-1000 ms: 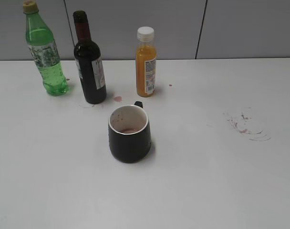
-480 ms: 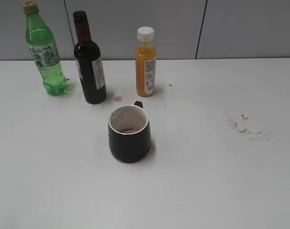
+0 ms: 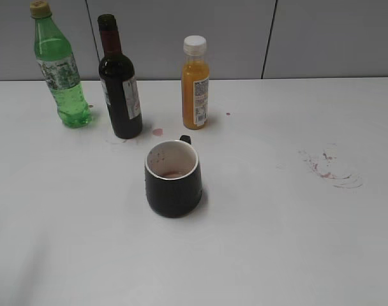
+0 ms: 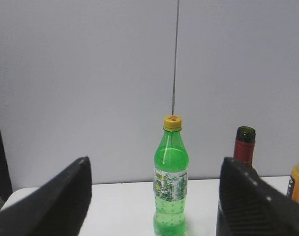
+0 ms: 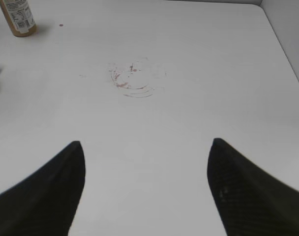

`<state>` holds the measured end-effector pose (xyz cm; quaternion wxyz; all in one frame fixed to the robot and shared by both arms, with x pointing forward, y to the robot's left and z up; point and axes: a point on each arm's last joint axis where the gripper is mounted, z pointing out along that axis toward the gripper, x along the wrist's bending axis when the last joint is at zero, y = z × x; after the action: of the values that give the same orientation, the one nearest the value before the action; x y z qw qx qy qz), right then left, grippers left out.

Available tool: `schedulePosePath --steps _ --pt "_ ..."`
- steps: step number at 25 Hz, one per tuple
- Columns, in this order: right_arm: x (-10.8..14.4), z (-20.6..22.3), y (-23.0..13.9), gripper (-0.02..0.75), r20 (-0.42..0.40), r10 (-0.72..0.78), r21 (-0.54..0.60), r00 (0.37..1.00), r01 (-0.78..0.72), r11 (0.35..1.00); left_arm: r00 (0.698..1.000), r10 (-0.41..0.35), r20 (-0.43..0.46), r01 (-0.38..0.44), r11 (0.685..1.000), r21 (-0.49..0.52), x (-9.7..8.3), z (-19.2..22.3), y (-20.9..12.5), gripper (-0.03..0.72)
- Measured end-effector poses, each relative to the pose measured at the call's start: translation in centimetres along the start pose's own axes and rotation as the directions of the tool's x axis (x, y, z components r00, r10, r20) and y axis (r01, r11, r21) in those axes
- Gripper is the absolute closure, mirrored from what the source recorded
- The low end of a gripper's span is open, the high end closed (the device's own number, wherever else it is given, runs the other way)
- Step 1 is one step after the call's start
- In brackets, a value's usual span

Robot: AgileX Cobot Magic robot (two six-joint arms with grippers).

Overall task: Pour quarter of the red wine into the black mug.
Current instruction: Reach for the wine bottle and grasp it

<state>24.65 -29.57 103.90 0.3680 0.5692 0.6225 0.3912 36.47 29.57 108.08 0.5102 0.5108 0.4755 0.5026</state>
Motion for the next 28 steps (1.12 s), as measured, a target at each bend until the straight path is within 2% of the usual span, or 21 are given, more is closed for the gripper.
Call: schedulePosePath --steps 5,8,13,17,23,28 --pt "0.0 0.0 0.0 0.152 0.0 0.0 0.0 1.0 0.0 1.0 0.994 -0.064 0.083 0.065 0.998 -0.011 -1.2 4.2 -1.4 0.091" --pt "0.0 0.0 0.0 0.152 0.0 0.0 0.0 1.0 0.0 1.0 0.988 -0.083 0.132 0.081 0.997 0.02 -2.2 6.6 -3.1 0.094" --pt "0.0 0.0 0.0 0.152 0.0 0.0 0.0 1.0 0.0 1.0 0.982 -0.103 0.157 0.093 0.993 0.069 -3.0 10.0 -6.7 0.095" --pt "0.0 0.0 0.0 0.153 0.0 0.0 0.0 1.0 0.0 1.0 0.978 -0.11 0.174 0.101 0.993 0.061 -3.4 11.6 -9.0 0.095" --pt "0.0 0.0 0.0 0.153 0.0 0.0 0.0 1.0 0.0 1.0 0.964 -0.091 0.249 0.068 0.993 0.1 -4.6 12.8 -12.5 0.096" --pt "0.0 0.0 0.0 0.152 0.0 0.0 0.0 1.0 0.0 1.0 0.964 -0.023 0.266 -0.01 0.992 0.122 -5.6 13.2 -14.8 0.096"
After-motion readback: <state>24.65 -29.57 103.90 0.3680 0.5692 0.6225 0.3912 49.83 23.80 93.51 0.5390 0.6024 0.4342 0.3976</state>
